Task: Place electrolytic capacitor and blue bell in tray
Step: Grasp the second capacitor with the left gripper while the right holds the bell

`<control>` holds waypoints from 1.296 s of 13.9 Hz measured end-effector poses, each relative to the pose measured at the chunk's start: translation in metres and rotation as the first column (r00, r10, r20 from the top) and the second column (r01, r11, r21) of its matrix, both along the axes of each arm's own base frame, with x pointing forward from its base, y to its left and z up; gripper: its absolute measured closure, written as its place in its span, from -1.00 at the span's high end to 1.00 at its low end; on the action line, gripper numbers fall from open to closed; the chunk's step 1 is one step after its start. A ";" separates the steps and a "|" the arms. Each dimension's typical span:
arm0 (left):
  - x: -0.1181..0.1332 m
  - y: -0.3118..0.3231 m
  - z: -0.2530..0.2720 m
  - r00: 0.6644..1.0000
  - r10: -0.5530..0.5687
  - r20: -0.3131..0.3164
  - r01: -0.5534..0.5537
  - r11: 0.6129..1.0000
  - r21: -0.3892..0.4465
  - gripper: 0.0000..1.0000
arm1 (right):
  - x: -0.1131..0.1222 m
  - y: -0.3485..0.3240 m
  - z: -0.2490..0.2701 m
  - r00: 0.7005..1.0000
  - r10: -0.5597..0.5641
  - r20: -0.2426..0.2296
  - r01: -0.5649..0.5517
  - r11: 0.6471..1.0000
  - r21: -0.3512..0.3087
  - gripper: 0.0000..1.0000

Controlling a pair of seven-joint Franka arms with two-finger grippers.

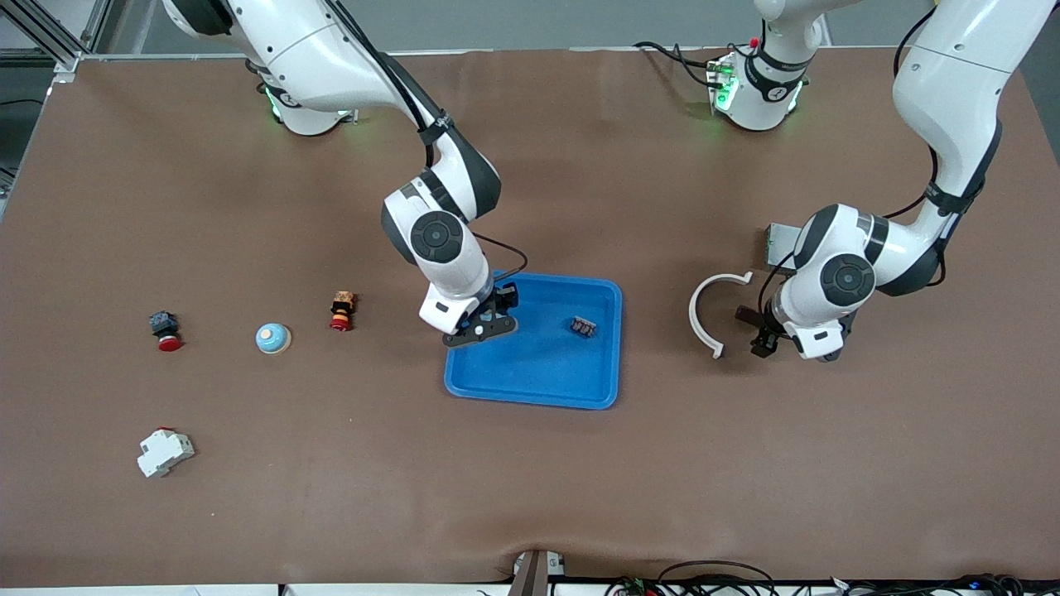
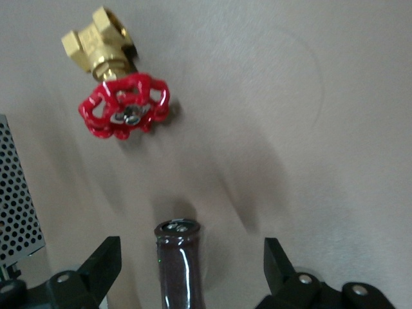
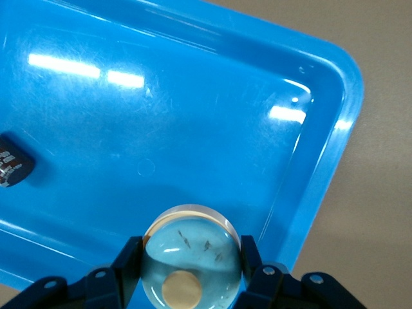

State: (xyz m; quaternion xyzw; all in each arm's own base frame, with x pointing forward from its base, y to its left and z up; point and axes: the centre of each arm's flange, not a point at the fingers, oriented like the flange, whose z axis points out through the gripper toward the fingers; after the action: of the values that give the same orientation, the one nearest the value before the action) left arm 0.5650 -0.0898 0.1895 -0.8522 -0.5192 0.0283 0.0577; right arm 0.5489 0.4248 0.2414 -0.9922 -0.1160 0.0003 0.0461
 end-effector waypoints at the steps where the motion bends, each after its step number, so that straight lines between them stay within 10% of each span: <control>1: -0.003 0.000 -0.002 1.000 0.000 -0.002 0.000 1.000 -0.002 0.79 | -0.001 0.000 -0.002 1.000 -0.004 -0.002 0.004 1.000 -0.001 0.33; 8: -0.007 -0.002 -0.007 1.000 0.010 -0.008 -0.010 1.000 -0.003 -0.39 | -0.013 0.016 -0.036 1.000 -0.005 -0.005 0.005 1.000 -0.004 0.30; 18: 0.035 -0.044 0.068 0.995 -0.021 0.093 0.023 1.000 -0.017 -0.39 | -0.017 0.022 -0.050 1.000 0.001 0.012 -0.001 1.000 0.007 0.30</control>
State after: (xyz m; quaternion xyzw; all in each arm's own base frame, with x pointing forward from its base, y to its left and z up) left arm 0.5995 -0.1340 0.2579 -0.8588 -0.5116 -0.0071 0.0261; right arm 0.5319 0.4467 0.1910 -0.9919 -0.1168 -0.0059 0.0489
